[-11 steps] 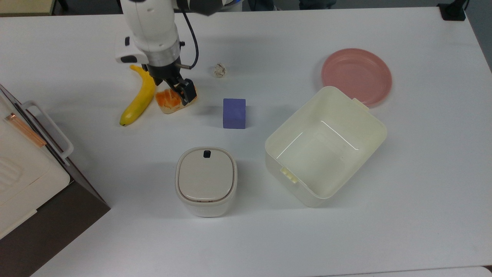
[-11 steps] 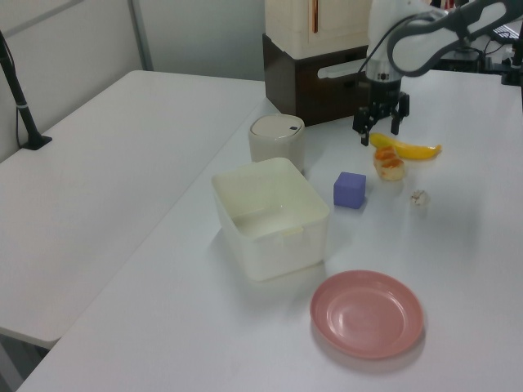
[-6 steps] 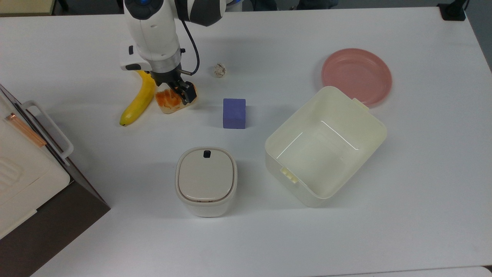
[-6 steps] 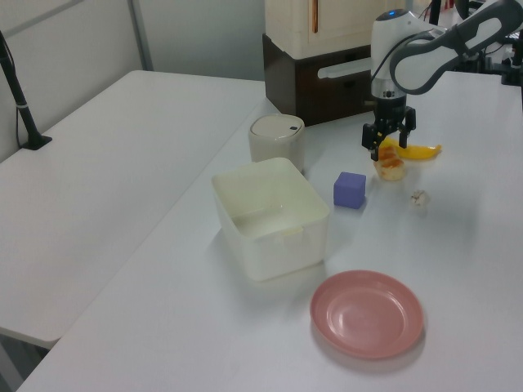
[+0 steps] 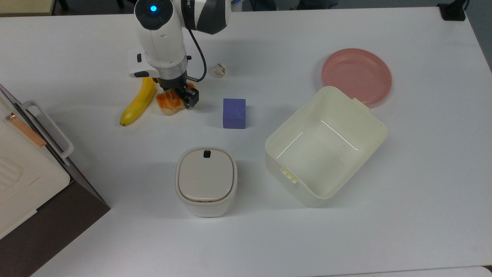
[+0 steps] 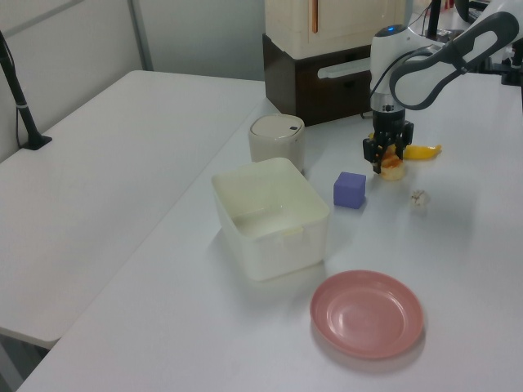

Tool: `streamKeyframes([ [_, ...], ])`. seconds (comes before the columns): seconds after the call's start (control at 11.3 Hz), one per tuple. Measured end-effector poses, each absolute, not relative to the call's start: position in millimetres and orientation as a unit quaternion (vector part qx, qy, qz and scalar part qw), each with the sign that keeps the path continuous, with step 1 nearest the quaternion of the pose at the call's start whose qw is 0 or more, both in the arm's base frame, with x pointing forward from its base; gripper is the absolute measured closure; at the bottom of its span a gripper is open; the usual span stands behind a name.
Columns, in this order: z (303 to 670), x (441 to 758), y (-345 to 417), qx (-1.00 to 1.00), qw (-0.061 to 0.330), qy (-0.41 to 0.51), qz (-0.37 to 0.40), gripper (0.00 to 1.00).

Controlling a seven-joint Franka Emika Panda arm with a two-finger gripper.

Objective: Put the bread on a plate
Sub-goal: 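Lift the bread roll and carry it over the pink plate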

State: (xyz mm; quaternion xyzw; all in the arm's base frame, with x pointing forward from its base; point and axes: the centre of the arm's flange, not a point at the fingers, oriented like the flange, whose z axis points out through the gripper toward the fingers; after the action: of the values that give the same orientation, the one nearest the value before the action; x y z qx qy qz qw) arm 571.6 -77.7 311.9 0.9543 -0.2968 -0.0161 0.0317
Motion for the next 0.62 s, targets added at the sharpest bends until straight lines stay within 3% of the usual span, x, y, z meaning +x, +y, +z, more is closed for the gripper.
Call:
streamKeyframes([
  [0.18, 341, 580, -75, 0.955, 0.024, -0.294, 0.011, 0.35],
  [0.44, 415, 576, -41, 0.964, 0.010, -0.266, 0.021, 0.36],
  [0.62, 449, 570, 30, 0.978, 0.008, -0.206, 0.009, 0.36],
])
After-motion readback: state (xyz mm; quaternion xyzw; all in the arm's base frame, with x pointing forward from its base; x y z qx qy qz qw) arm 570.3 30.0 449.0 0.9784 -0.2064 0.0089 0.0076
